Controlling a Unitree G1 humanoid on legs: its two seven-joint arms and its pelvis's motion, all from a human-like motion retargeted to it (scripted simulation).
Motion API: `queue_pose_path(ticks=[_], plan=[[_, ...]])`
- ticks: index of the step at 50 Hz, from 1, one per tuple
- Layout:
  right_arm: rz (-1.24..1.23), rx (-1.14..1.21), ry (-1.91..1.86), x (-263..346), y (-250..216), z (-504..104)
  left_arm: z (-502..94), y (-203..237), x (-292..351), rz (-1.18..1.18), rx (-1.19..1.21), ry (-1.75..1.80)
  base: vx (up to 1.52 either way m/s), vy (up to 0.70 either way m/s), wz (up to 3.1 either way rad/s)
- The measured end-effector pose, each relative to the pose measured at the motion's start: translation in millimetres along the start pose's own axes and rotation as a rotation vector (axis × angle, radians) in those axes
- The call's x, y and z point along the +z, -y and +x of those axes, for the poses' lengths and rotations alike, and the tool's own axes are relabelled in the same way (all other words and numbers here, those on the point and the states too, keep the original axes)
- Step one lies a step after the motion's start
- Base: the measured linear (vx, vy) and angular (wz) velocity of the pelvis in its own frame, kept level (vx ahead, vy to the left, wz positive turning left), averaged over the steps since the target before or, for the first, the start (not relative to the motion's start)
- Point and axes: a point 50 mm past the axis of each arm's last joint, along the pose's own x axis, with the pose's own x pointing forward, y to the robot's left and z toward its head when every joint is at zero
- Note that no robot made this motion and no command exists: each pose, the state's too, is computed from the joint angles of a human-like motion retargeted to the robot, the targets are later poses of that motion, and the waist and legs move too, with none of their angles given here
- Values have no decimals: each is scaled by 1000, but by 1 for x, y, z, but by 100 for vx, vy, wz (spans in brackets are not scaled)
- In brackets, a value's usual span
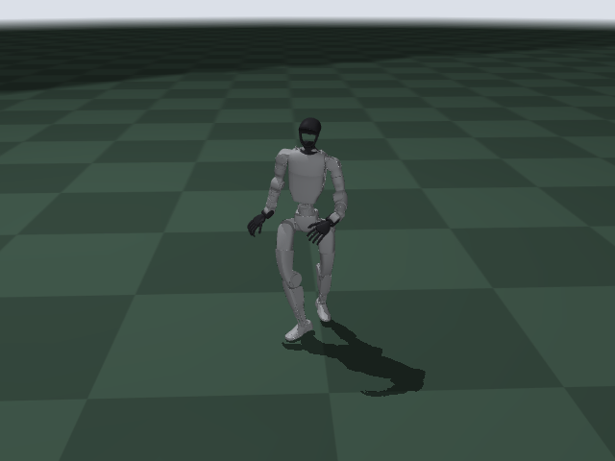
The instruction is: Walk run
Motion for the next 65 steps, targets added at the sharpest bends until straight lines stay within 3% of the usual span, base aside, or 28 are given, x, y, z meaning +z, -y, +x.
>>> queue_pose_path(ticks=[5,10,14,20,30,35,45,51,55,60,65], plan=[[7,382,-54,12,-22,-5,-3,95,-14,-26,-357,-187,64,2,-73],[27,471,69,32,-18,0,-36,149,-32,55,-685,-298,39,0,-132],[-107,399,168,46,-7,7,-48,168,-38,11,-563,-352,11,5,-243],[-259,296,209,37,19,26,-57,203,-39,-301,-449,-467,8,12,-292],[-78,403,318,66,28,32,-84,231,-56,-639,-496,-684,-16,11,-222],[-164,373,442,88,34,33,-105,240,-63,-873,-628,-789,-38,12,-279],[-231,470,611,121,17,14,-122,268,-51,-1059,-535,-852,-26,-4,-330],[-280,410,654,123,15,10,-118,256,-59,-944,-624,-853,-6,-15,-191],[-152,399,524,99,4,8,-103,232,-71,-667,-678,-833,10,-17,-122],[-17,557,240,52,-18,1,-79,200,-75,-364,-522,-731,22,-4,-53],[55,653,201,38,-26,-7,-82,213,-66,-533,-353,-742,35,-7,-93]])
